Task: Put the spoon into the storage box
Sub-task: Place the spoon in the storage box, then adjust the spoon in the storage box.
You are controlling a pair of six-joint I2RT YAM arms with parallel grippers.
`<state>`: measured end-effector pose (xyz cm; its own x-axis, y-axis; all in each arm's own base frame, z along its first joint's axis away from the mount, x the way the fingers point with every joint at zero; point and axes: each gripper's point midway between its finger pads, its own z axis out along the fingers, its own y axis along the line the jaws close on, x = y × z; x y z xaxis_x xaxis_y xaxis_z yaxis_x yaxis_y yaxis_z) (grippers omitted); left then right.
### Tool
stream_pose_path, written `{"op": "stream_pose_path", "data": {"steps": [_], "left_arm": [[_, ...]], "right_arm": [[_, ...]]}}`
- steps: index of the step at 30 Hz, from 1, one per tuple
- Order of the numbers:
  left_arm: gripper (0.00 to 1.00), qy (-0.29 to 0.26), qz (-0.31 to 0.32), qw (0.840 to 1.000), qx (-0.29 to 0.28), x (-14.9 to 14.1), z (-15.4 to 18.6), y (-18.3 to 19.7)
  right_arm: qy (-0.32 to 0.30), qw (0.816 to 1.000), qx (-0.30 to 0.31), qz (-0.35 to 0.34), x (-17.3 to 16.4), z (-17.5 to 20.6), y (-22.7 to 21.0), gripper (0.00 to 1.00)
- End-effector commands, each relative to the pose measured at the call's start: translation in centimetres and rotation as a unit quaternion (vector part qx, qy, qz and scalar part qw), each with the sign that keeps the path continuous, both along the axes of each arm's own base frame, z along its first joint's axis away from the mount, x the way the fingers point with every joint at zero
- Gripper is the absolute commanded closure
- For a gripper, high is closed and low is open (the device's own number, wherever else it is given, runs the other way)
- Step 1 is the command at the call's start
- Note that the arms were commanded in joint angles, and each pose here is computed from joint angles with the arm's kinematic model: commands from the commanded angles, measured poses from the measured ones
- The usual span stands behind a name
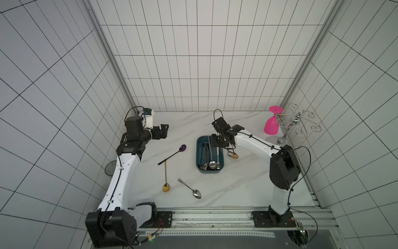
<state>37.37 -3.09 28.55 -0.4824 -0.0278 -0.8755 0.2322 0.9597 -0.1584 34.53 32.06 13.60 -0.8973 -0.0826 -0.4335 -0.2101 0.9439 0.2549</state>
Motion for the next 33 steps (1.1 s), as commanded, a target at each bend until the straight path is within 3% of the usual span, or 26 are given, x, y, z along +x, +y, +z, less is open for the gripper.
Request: {"op": "stream_pose_path", "data": {"steps": [1, 4, 11, 26, 29, 33], "left_arm": [[0.01, 0.004, -0.038, 0.998, 0.042, -0.8, -0.6, -0.3], [0.01, 0.012, -0.037, 0.998, 0.052, -1.1, -1.4, -0.1], [0.01, 0.012, -0.052, 0.998, 0.024, -1.3, -1.5, -1.1], [0.01, 0.011, -0.054, 0.998, 0.019, -1.4, -1.7, -1.3], [0.01, 0.012, -0.052, 0.998, 0.021, -1.3, -1.5, -1.2], [0.01, 0.011, -0.054, 0.998, 0.021, -1.4, -1.7, -1.3]], "right_arm": [[-0.043, 0.999, -0.014, -0.002, 0.0, 2.8, -1.7, 0.58], [-0.061, 0.998, -0.019, 0.002, 0.1, 3.1, -2.1, 0.57], [-0.017, 1.000, -0.002, 0.014, 0.6, -0.3, 0.6, 0.57], [-0.016, 0.998, -0.054, 0.029, 5.2, -4.5, 3.9, 0.57], [-0.011, 0.997, -0.067, 0.029, 5.7, -5.1, 4.0, 0.62], [-0.009, 0.997, -0.070, 0.031, 5.7, -5.7, 4.0, 0.76]]}}
